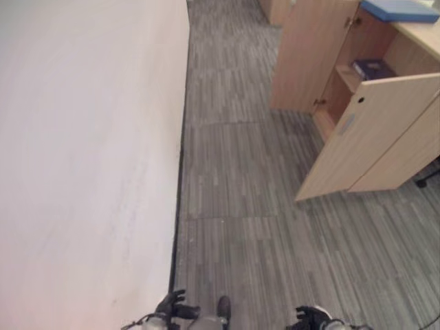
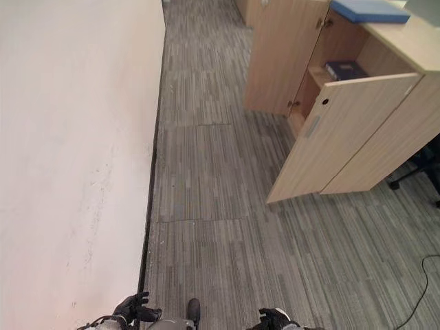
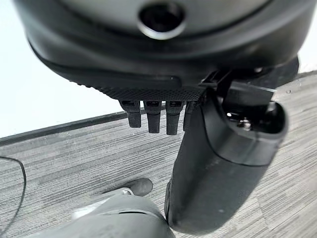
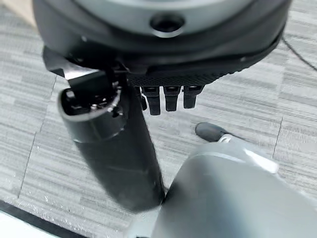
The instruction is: Put the empty folder in the office cabinet
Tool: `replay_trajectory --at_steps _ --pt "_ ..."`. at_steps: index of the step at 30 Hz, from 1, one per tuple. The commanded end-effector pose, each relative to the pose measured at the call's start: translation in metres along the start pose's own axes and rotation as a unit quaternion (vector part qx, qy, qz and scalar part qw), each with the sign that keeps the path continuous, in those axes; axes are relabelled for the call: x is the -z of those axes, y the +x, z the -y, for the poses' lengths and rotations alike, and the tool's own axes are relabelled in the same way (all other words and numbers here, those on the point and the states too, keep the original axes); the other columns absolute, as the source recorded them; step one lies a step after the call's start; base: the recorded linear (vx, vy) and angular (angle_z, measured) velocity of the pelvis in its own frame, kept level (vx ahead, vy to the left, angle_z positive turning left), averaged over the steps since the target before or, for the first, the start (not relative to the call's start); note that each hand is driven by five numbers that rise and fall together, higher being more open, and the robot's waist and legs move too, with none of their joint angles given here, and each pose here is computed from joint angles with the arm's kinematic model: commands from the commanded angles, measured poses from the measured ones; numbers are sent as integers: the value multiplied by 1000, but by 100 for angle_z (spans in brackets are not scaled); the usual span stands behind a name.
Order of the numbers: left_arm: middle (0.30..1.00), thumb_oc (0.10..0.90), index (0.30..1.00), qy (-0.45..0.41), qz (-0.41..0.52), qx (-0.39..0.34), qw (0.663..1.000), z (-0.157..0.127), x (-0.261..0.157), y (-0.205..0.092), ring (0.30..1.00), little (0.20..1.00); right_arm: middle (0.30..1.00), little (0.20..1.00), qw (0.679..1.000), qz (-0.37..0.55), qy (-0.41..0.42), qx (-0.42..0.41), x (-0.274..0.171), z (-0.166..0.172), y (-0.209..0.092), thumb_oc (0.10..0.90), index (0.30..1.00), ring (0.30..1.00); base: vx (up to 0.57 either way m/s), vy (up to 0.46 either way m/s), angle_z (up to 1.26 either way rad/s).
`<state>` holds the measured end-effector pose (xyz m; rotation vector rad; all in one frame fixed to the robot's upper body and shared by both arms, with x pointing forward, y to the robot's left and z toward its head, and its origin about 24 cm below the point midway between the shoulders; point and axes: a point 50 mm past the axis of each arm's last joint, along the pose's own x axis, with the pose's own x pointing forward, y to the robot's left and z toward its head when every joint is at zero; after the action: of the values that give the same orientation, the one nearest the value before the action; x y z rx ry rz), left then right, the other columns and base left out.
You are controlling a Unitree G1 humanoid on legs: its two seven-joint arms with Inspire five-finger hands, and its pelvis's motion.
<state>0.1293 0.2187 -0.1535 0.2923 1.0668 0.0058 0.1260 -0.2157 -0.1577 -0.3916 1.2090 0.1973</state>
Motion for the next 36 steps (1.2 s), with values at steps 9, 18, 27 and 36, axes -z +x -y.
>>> replay_trajectory --at_steps 9,18,27,36 --pt "900 800 900 37 -59 -6 998 -7 41 -10 900 900 900 900 999 43 -11 20 -18 15 -2 800 900 900 112 62 2" --pt "900 800 900 47 -70 -13 996 -11 44 -11 900 900 900 900 999 50 -2 22 -17 14 -3 800 900 900 190 -93 40" --pt "900 800 900 71 -34 -10 997 -5 25 -6 900 900 900 900 1000 7 9 21 6 17 -4 800 900 900 219 -161 17" --pt "900 800 900 78 11 -6 997 0 2 -2 900 900 900 900 999 -29 20 14 27 13 -5 800 900 900 128 -137 7"
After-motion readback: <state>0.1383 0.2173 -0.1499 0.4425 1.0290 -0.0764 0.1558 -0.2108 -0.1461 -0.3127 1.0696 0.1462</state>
